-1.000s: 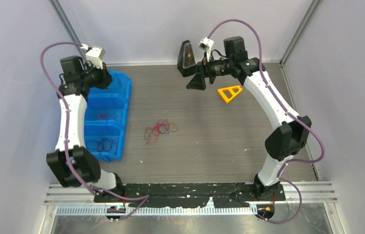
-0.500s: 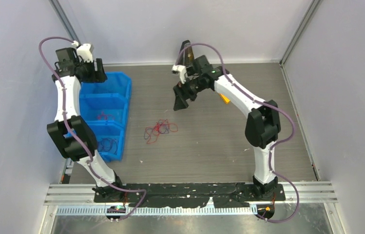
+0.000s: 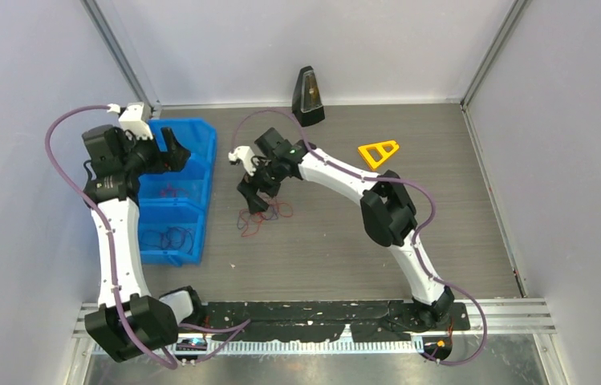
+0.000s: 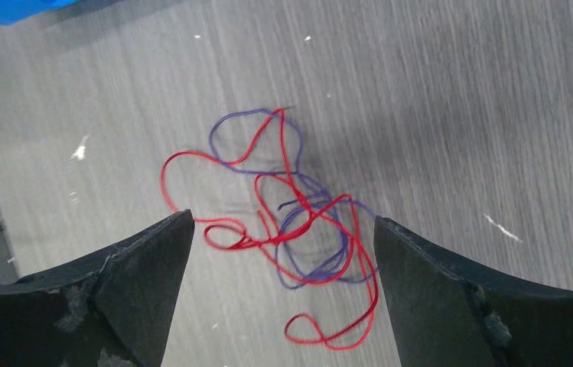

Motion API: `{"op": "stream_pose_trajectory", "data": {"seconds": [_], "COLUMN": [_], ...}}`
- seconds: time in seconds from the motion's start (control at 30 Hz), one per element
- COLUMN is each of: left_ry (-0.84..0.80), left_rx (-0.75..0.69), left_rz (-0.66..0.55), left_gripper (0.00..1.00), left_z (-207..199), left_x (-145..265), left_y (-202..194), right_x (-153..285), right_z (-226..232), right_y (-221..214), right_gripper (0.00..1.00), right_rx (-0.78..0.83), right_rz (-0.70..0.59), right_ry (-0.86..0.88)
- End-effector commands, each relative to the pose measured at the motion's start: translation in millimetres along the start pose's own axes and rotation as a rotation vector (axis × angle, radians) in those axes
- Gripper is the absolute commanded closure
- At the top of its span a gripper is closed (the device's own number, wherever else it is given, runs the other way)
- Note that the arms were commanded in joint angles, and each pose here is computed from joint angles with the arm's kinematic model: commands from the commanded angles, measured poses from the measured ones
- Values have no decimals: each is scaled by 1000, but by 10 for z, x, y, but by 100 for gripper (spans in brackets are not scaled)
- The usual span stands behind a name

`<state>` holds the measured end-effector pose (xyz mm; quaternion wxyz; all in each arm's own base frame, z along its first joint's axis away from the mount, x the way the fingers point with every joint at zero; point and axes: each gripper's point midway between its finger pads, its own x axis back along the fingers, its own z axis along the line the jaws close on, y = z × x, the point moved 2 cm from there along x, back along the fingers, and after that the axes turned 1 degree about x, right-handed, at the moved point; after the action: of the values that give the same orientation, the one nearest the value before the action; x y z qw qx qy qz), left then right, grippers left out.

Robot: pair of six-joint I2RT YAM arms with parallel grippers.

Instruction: Untangle the cables

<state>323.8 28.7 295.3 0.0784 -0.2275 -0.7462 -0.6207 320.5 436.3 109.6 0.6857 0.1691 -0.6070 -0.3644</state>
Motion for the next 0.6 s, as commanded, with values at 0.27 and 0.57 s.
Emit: {"op": "stream_pose_trajectory", "data": {"seconds": [0.27,0.57], "left_ry": [-104,-296], "left_rx": [15,-45], "left_rz": [-24,7], "left_gripper": [16,21], "left_z": [-262,-510], "left_x": [161,108], "left_y": [-80,-338], "right_x": [-282,665], "right_z": [-382,80], "right_y": [-292,503], "right_gripper": [36,92], "right_rx": [75,78], "right_rz": [124,-140], "right_ry": [-151,25]}}
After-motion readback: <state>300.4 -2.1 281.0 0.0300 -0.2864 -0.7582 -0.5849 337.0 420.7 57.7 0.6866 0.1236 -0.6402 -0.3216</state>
